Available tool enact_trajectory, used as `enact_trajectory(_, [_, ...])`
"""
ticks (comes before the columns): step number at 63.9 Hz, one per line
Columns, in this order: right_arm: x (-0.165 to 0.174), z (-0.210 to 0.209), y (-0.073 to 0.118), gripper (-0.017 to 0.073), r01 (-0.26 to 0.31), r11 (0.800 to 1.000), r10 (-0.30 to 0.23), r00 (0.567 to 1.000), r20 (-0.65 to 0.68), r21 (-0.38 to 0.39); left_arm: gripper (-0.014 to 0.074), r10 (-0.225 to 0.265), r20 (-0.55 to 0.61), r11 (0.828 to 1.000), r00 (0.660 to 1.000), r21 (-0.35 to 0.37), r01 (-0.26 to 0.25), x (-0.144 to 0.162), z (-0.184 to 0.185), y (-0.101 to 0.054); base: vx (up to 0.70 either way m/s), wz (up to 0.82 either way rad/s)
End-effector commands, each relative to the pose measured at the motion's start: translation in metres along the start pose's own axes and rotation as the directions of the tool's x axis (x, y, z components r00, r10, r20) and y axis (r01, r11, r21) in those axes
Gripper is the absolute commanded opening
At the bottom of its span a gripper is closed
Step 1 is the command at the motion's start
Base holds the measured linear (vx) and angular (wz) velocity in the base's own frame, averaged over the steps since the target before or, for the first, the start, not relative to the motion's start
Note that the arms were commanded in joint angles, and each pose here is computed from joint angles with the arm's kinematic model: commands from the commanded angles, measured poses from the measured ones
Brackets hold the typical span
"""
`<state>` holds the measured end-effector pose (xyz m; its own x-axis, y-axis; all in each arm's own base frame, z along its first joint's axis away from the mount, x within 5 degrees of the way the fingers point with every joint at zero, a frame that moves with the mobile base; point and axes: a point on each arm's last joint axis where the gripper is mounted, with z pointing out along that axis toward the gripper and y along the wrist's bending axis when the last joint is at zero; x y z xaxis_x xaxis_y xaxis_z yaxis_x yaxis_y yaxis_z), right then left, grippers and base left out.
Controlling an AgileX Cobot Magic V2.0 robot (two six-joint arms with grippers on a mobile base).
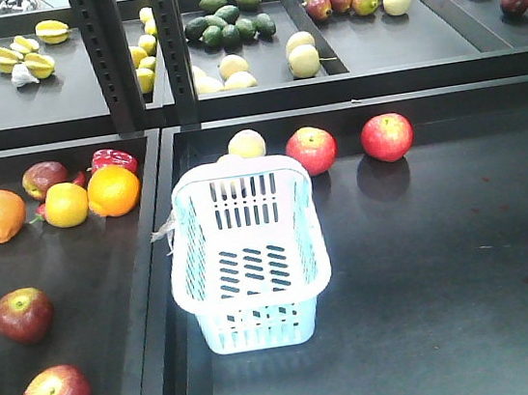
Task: Pick three apples into basket with both arms
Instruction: 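Stop the base in front of the light-blue basket, then reach the left gripper down to the light-blue basket handle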
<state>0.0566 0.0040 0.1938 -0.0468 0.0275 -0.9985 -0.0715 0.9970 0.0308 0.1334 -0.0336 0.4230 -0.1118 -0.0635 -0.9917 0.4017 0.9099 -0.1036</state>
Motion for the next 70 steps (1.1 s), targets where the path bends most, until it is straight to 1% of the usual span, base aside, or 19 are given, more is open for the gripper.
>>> enact_trajectory(1, [-0.002, 0.000, 0.000, -0.0004, 0.008, 1.000, -0.008, 0.998, 0.062, 0.004, 0.0036, 0.085, -0.013, 0.992, 0.996, 0.094, -0.083, -0.015, 0.028, 0.005, 0.00, 0.00])
enact_trajectory(4, [-0.002, 0.000, 0.000, -0.0004, 0.008, 1.000, -0.008, 0.998, 0.062, 0.004, 0.0067, 0.108, -0.038, 0.985, 0.993, 0.141, -0.102, -0.017, 0.043, 0.009, 0.00, 0.00])
enact_trajectory(7, [-0.002, 0.000, 0.000, -0.0004, 0.008, 1.000, -0.008, 0.998, 0.062, 0.004, 0.0100, 0.114, -0.065, 0.977, 0.991, 0.186, -0.100, -0.017, 0.058, 0.014, 0.00, 0.00])
enact_trajectory(8, [-0.002, 0.000, 0.000, -0.0004, 0.008, 1.000, -0.008, 0.998, 0.062, 0.004, 0.0113, 0.126, -0.063, 0.974, 0.990, 0.197, -0.111, -0.020, 0.062, 0.015, 0.00, 0.00])
enact_trajectory(16, [-0.002, 0.000, 0.000, -0.0004, 0.008, 1.000, -0.008, 0.998, 0.062, 0.004, 0.0261, 0.155, -0.113, 0.949, 0.981, 0.293, -0.116, -0.024, 0.100, 0.028, 0.00, 0.00])
enact_trajectory(21, [-0.002, 0.000, 0.000, -0.0004, 0.008, 1.000, -0.008, 0.998, 0.062, 0.004, 0.0371, 0.172, -0.144, 0.925, 0.974, 0.364, -0.110, -0.029, 0.123, 0.035, 0.00, 0.00])
enact_trajectory(22, [-0.002, 0.000, 0.000, -0.0004, 0.008, 1.000, -0.008, 0.998, 0.062, 0.004, 0.0396, 0.176, -0.155, 0.917, 0.972, 0.384, -0.105, -0.030, 0.129, 0.037, 0.00, 0.00])
enact_trajectory(28, [-0.002, 0.000, 0.000, -0.0004, 0.008, 1.000, -0.008, 0.998, 0.062, 0.004, 0.0478, 0.190, -0.189, 0.878, 0.963, 0.471, -0.081, -0.030, 0.159, 0.044, 0.00, 0.00])
enact_trajectory(31, [-0.002, 0.000, 0.000, -0.0004, 0.008, 1.000, -0.008, 0.998, 0.062, 0.004, 0.0500, 0.206, -0.188, 0.861, 0.960, 0.501, -0.086, -0.033, 0.172, 0.045, 0.00, 0.00])
enact_trajectory(37, [-0.002, 0.000, 0.000, -0.0004, 0.008, 1.000, -0.008, 0.998, 0.062, 0.004, 0.0506, 0.251, -0.203, 0.816, 0.947, 0.570, -0.094, -0.031, 0.201, 0.044, 0.00, 0.00])
enact_trajectory(38, [-0.002, 0.000, 0.000, -0.0004, 0.008, 1.000, -0.008, 0.998, 0.062, 0.004, 0.0506, 0.272, -0.200, 0.806, 0.941, 0.581, -0.110, -0.032, 0.204, 0.042, 0.00, 0.00])
enact_trajectory(40, [-0.002, 0.000, 0.000, -0.0004, 0.008, 1.000, -0.008, 0.998, 0.062, 0.004, 0.0506, 0.296, -0.210, 0.794, 0.932, 0.596, -0.118, -0.028, 0.215, 0.042, 0.00, 0.00])
enact_trajectory(42, [-0.002, 0.000, 0.000, -0.0004, 0.008, 1.000, -0.008, 0.998, 0.062, 0.004, 0.0506, 0.329, -0.207, 0.781, 0.921, 0.609, -0.142, -0.029, 0.222, 0.040, 0.00, 0.00])
enact_trajectory(49, [-0.002, 0.000, 0.000, -0.0004, 0.008, 1.000, -0.008, 0.998, 0.062, 0.004, 0.0506, 0.453, -0.228, 0.731, 0.862, 0.648, -0.213, -0.016, 0.252, 0.031, 0.00, 0.00])
enact_trajectory(52, [-0.002, 0.000, 0.000, -0.0004, 0.008, 1.000, -0.009, 0.998, 0.062, 0.004, 0.0506, 0.484, -0.241, 0.717, 0.841, 0.661, -0.222, -0.008, 0.266, 0.029, 0.00, 0.00])
enact_trajectory(55, [-0.002, 0.000, 0.000, -0.0004, 0.008, 1.000, -0.009, 0.998, 0.062, 0.004, 0.0506, 0.501, -0.244, 0.705, 0.830, 0.672, -0.228, -0.002, 0.275, 0.025, 0.00, 0.00])
enact_trajectory(61, [-0.002, 0.000, 0.000, -0.0004, 0.008, 1.000, -0.009, 0.998, 0.062, 0.004, 0.0506, 0.518, -0.265, 0.681, 0.813, 0.703, -0.205, 0.017, 0.293, 0.017, 0.00, 0.00])
enact_trajectory(64, [-0.002, 0.000, 0.000, -0.0004, 0.008, 1.000, -0.009, 0.998, 0.062, 0.004, 0.0506, 0.537, -0.280, 0.671, 0.796, 0.713, -0.202, 0.026, 0.300, 0.015, 0.00, 0.00])
enact_trajectory(70, [-0.002, 0.000, 0.000, -0.0004, 0.008, 1.000, -0.009, 0.998, 0.062, 0.004, 0.0506, 0.576, -0.310, 0.662, 0.756, 0.720, -0.208, 0.043, 0.311, 0.014, 0.00, 0.00])
